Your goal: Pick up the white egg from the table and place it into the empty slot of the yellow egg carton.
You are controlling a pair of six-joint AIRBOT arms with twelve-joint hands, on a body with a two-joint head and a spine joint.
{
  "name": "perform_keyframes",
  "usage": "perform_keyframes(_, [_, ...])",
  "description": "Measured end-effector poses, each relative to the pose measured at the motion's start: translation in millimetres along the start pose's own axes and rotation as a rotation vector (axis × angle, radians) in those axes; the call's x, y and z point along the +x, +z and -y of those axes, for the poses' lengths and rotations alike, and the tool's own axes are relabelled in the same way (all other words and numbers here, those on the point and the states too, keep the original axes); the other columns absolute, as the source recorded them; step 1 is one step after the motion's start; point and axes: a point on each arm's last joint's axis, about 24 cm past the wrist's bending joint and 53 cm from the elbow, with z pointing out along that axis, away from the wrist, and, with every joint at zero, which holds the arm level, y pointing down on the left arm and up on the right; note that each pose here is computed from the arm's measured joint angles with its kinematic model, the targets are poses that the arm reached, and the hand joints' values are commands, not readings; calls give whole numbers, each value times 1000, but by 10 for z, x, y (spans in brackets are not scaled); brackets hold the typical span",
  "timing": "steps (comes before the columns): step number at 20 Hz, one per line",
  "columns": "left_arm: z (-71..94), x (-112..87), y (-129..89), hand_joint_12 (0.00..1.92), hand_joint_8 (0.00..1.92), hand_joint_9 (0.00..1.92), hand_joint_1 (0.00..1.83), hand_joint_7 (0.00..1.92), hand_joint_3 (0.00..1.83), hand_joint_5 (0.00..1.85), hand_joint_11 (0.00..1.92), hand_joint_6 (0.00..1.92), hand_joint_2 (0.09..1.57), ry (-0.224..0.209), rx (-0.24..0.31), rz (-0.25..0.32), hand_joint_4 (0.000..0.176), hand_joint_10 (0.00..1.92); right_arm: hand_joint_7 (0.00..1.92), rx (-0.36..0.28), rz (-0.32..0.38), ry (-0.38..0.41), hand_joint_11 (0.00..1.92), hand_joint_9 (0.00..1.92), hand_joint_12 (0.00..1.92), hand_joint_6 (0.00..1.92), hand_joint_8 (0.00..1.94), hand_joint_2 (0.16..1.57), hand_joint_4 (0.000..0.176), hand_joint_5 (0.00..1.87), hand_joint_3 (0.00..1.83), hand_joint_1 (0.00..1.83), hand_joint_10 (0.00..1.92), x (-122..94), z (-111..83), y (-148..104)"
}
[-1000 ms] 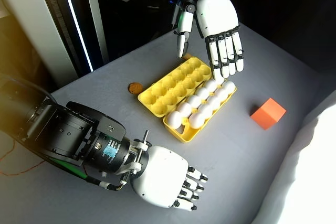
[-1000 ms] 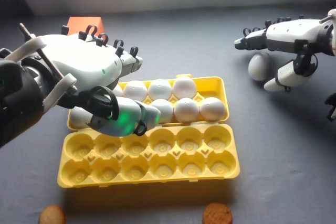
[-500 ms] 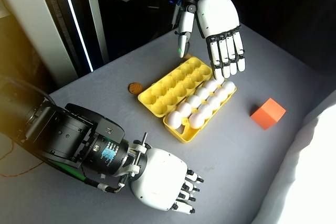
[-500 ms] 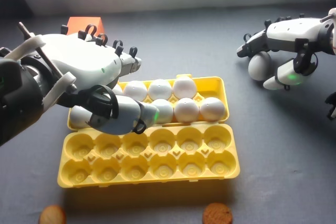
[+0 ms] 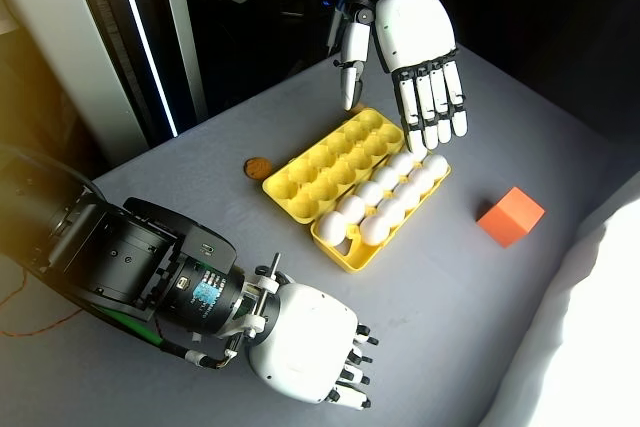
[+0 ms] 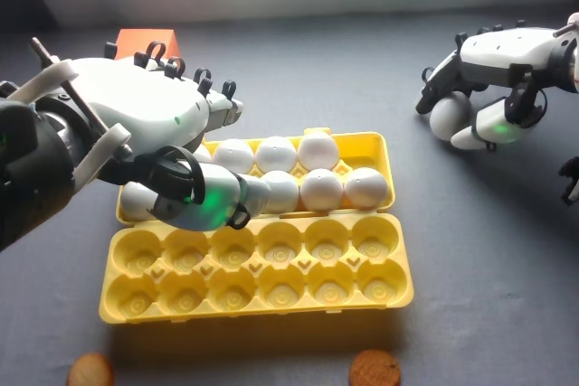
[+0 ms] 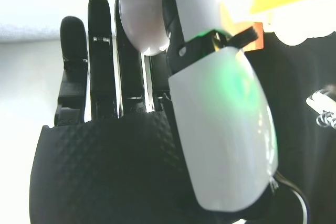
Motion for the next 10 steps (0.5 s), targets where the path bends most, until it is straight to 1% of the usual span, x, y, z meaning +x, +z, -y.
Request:
perform_keyframes(1, [1, 0, 0, 147, 1, 138, 0, 178, 0, 160, 0, 3, 1302, 0, 0, 0, 0, 0, 861, -2, 3, 0, 325, 636, 1652, 1301, 1192, 1220, 0, 695, 0, 1306, 1373, -7, -4, 0])
perform_keyframes(2, [1, 0, 0, 147, 1, 138, 0, 178, 0, 160, 0, 3, 1302, 0, 0, 0, 0, 0, 861, -2, 2, 0, 325, 636, 1652, 1301, 1192, 1220, 0, 695, 0, 1306, 1373, -4, -4, 0])
perform_keyframes(3, [1, 0, 0, 143, 1, 134, 0, 173, 0, 153, 0, 1, 1303, 0, 0, 0, 0, 0, 869, -1, 2, 4, 334, 648, 1662, 1325, 1211, 1217, 0, 699, 2, 1333, 1479, -3, -4, 0])
perform_keyframes(4, [0, 0, 0, 143, 1, 134, 0, 173, 0, 153, 0, 1, 1303, 0, 0, 0, 0, 0, 869, -1, 1, 3, 334, 648, 1662, 1325, 1211, 1217, 0, 699, 2, 1333, 1479, -2, -1, 0])
perform_keyframes(5, [0, -1, 0, 176, 4, 161, 0, 202, 0, 179, 0, 2, 1309, 0, 0, 0, 0, 4, 864, 0, 1, 3, 340, 648, 1709, 1359, 1224, 1224, 0, 677, 1, 1338, 1525, -2, -1, 0])
perform_keyframes(6, [0, -1, 1, 182, 1, 159, 0, 200, 0, 178, 0, 0, 1308, 0, 0, 0, 0, 1, 888, 0, 0, 4, 388, 685, 1711, 1300, 1199, 1208, 0, 719, 0, 1345, 1492, -1, 0, 0])
perform_keyframes(7, [1, 0, 0, 125, 5, 151, 0, 191, 1, 170, 0, 5, 1312, 0, 0, 0, 0, 5, 898, 0, 0, 4, 402, 703, 1703, 1255, 1172, 1195, 0, 760, 0, 1349, 1471, 0, 0, 0])
perform_keyframes(10, [0, 0, 0, 210, 2, 166, 0, 210, 0, 187, 0, 1, 1313, 0, 0, 0, 0, 3, 903, 2, -2, 14, 369, 701, 1698, 1269, 1154, 1196, 0, 750, 0, 1349, 1476, -8, 0, -5])
